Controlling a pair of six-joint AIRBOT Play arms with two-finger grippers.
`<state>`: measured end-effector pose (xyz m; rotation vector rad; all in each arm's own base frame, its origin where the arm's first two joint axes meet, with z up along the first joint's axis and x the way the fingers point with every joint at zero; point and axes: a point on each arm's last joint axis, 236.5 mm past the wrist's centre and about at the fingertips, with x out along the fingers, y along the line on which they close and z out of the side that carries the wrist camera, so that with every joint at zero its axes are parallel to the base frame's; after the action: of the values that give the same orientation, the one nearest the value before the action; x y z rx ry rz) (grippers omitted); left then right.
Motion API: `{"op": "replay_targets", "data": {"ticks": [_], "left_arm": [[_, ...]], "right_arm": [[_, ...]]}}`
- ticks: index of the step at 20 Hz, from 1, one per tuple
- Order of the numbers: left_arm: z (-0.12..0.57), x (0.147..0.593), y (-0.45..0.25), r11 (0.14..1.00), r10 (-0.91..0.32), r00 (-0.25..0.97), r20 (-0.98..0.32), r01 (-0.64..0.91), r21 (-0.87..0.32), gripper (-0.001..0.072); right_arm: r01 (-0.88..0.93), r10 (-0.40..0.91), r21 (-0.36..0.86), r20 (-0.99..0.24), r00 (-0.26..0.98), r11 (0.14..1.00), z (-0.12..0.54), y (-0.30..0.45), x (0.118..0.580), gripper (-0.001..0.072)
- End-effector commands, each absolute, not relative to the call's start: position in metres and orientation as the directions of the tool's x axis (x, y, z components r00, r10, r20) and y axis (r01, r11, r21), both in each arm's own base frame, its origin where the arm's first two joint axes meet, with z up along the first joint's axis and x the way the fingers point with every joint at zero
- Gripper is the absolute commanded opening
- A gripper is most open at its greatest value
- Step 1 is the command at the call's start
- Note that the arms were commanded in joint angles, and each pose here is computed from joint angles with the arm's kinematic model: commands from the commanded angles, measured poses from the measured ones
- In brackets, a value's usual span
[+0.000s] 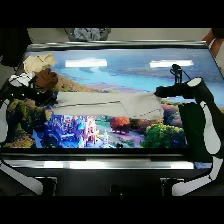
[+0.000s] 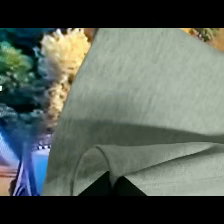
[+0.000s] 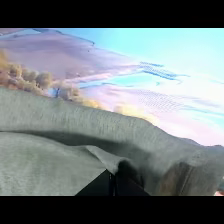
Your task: Fold the shirts.
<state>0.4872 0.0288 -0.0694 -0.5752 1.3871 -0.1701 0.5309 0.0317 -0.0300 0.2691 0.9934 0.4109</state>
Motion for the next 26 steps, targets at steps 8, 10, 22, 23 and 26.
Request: {"op": "replay_targets", "data": {"ticks": [8,10,22,23,26], "left_arm": [[0.008,0.534,0.057,0.859,-0.405,0.393,-0.826,-0.146,-0.491,0.0705],[0.037,0.536,0.055,0.869,-0.391,0.437,-0.81,-0.115,-0.481,0.0704],[0.086,0.519,-0.001,0.884,-0.43,0.425,-0.797,0.016,-0.468,0.0697],[0.086,0.519,-0.003,0.883,-0.432,0.423,-0.797,0.02,-0.468,0.0696],[0.086,0.519,-0.008,0.883,-0.437,0.416,-0.797,0.028,-0.469,0.0696]], "right_arm": [[-0.15,0.386,0.358,-0.878,0.284,0.922,-0.033,-0.054,0.464,0.0717],[-0.13,0.433,0.416,-0.886,0.165,0.9,-0.049,-0.056,0.436,0.0718],[0.001,0.737,0.759,-0.632,0.239,0.651,-0.087,0.014,0.48,0.0718],[-0.017,0.748,0.767,-0.619,0.239,0.641,-0.085,0.019,0.481,0.0718],[-0.028,0.773,0.789,-0.593,0.224,0.613,-0.078,0.031,0.48,0.0716]]}}
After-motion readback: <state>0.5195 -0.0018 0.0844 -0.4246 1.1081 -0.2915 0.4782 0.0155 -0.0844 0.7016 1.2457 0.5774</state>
